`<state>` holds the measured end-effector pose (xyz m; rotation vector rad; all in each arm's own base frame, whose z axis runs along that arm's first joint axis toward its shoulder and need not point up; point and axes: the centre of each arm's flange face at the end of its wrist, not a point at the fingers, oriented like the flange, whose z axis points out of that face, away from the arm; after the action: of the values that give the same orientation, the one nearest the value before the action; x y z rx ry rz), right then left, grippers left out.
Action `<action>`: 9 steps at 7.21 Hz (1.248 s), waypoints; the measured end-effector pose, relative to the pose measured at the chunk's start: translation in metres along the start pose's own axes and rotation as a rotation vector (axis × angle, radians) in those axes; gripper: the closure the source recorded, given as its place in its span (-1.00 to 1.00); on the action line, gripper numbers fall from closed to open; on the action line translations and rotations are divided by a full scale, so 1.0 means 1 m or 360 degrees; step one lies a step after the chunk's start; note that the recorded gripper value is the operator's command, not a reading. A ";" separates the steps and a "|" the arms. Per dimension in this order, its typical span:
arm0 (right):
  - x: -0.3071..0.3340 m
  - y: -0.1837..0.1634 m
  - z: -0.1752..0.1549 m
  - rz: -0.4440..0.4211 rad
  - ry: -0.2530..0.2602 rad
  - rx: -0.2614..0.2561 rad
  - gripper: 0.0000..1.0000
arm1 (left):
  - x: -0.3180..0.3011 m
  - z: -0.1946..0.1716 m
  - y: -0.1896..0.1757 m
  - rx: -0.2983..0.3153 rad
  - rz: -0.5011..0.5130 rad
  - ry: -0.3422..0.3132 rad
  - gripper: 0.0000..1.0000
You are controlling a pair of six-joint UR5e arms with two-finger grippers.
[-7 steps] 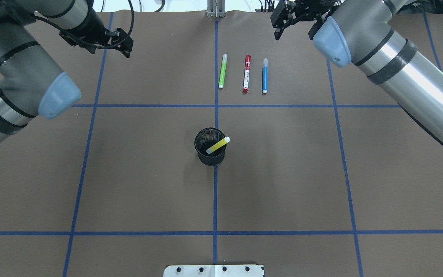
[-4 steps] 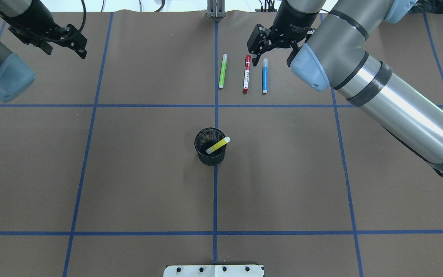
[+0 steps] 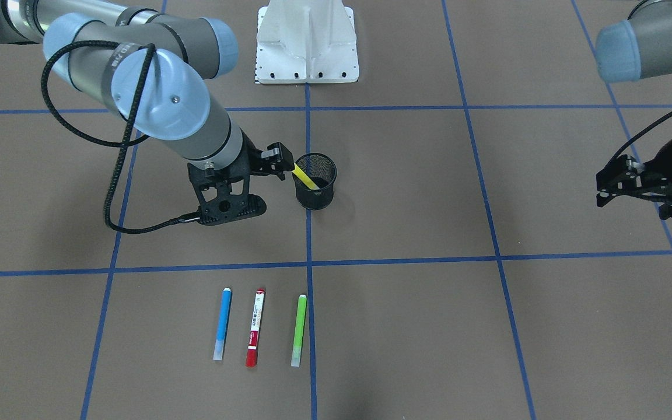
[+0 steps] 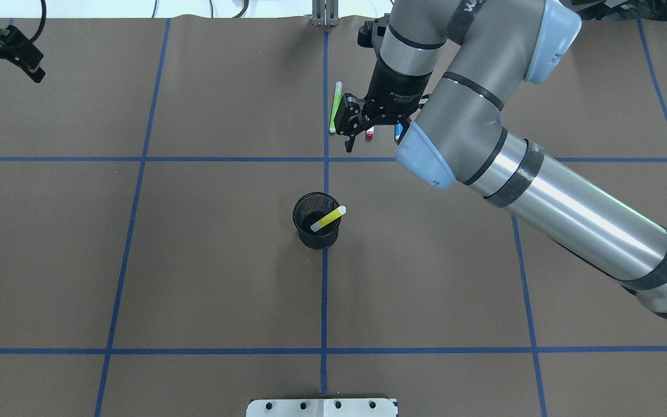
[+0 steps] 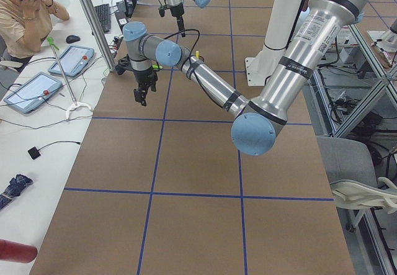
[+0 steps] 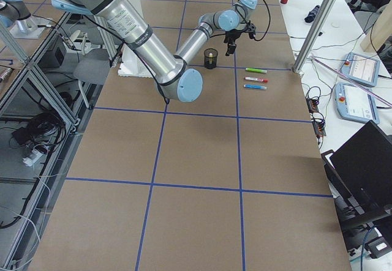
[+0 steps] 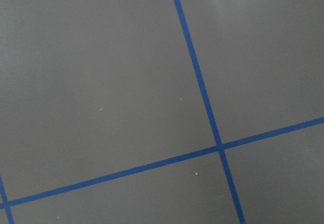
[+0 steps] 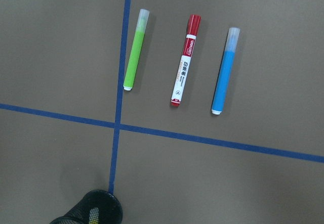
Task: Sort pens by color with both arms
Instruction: 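Lower the right gripper over the cup onto the yellow highlighter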
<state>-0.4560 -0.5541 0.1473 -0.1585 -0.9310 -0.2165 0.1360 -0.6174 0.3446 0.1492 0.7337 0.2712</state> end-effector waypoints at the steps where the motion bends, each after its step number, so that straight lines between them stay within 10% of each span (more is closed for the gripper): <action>1: -0.028 -0.002 0.014 0.0012 0.0038 -0.0074 -0.82 | -0.003 -0.003 0.004 0.0007 0.0010 -0.0002 -0.99; 9: -0.058 0.016 0.090 -0.0245 0.0188 -0.0233 0.08 | -0.004 -0.013 0.031 0.0045 0.0021 -0.0002 -0.99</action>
<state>-0.5552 -0.5118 0.1525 -0.2071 -0.8105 -0.4323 0.1182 -0.5879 0.3442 0.1811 0.7359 0.2737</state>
